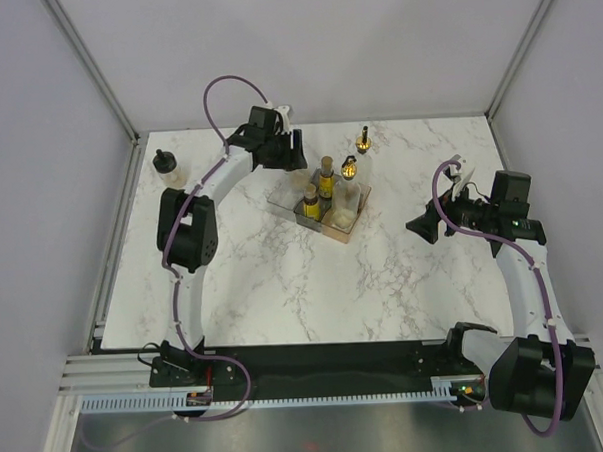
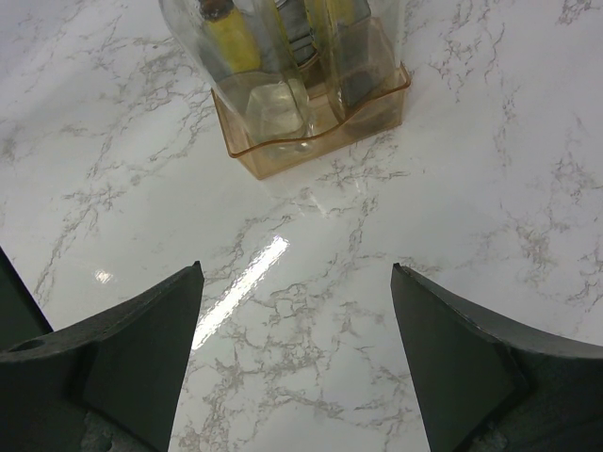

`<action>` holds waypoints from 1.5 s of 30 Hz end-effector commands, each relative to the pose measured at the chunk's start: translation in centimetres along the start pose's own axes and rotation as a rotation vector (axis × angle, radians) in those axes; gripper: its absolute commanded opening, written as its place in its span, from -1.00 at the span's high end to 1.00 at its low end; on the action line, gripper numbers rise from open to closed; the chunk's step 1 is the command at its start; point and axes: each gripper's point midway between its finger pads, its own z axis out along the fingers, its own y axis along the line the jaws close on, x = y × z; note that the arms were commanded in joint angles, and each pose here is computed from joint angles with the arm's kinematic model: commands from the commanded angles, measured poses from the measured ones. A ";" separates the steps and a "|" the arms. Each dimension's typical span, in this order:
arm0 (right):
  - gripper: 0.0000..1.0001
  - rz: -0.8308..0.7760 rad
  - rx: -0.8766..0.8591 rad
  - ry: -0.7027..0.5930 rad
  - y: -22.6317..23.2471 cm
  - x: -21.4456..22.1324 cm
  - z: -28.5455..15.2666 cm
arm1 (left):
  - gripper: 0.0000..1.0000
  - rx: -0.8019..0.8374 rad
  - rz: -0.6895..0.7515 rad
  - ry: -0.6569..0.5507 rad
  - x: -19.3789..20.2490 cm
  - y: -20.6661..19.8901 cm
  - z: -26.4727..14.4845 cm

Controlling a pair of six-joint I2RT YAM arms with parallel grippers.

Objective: Organize the condiment bottles

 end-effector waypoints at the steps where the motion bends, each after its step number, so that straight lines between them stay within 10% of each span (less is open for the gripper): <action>1: -0.80 -0.056 -0.009 -0.023 0.0 -1.2 -0.1 | 0.33 -0.037 0.091 -0.086 -2.7 -0.3 0.1; 15: -0.80 -0.058 -0.010 -0.021 0.1 -1.2 -0.1 | -0.99 -0.033 0.117 -0.110 -3.5 -1.0 -1.2; 32: -0.80 -0.063 -0.006 -0.023 0.1 -1.3 -0.2 | -0.99 -0.093 0.127 -0.308 -9.6 -0.8 -10.2; 45: -0.80 -0.062 -0.009 -0.025 0.2 -1.3 -0.2 | -1.00 -0.554 -0.331 -0.344 -4.0 15.5 -15.5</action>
